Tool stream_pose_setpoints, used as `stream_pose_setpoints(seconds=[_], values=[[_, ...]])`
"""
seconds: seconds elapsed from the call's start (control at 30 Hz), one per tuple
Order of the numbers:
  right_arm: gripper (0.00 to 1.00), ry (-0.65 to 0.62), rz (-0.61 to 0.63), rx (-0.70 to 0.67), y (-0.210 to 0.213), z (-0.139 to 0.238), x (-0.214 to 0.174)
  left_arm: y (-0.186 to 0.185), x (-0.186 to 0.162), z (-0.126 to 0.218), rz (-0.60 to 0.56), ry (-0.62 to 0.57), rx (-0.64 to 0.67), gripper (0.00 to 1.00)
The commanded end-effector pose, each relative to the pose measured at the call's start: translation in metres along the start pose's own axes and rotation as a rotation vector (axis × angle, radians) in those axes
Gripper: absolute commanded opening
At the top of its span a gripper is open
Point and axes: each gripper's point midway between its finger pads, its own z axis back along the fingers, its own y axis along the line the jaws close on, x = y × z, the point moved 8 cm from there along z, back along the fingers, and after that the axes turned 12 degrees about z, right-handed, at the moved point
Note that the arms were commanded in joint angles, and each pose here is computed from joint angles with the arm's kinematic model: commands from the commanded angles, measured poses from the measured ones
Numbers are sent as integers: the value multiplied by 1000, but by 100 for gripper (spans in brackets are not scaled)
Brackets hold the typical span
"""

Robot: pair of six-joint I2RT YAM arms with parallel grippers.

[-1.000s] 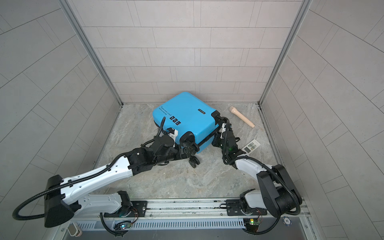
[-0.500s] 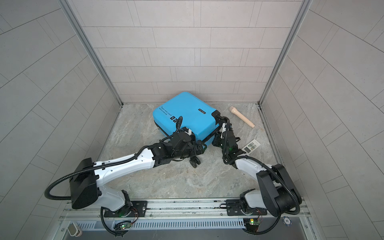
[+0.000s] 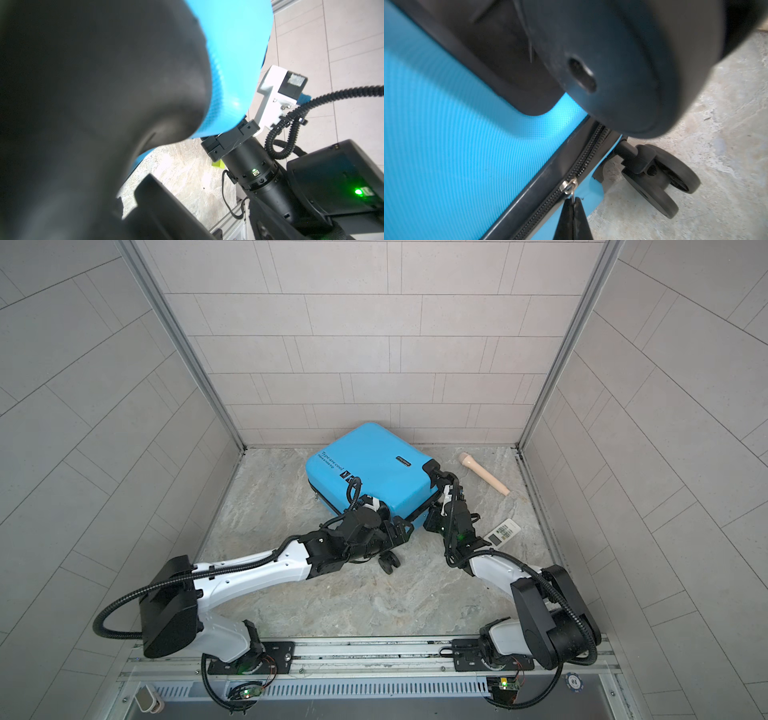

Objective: Pack the luggage

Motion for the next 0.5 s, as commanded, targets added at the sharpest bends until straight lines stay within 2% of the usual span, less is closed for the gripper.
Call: stream_pose_setpoints(seconds=[0.0,0.13,0.47], values=[[0,84,6,-24,-6,-2,-15,-19,27,22,71,-172,-115,98],[0,81,7,-21,-5,-3,-14,-9,27,37,88,-176,-90,98],[0,77,6,-13,-5,-4,-15,26,14,59,65,-69,53,99]])
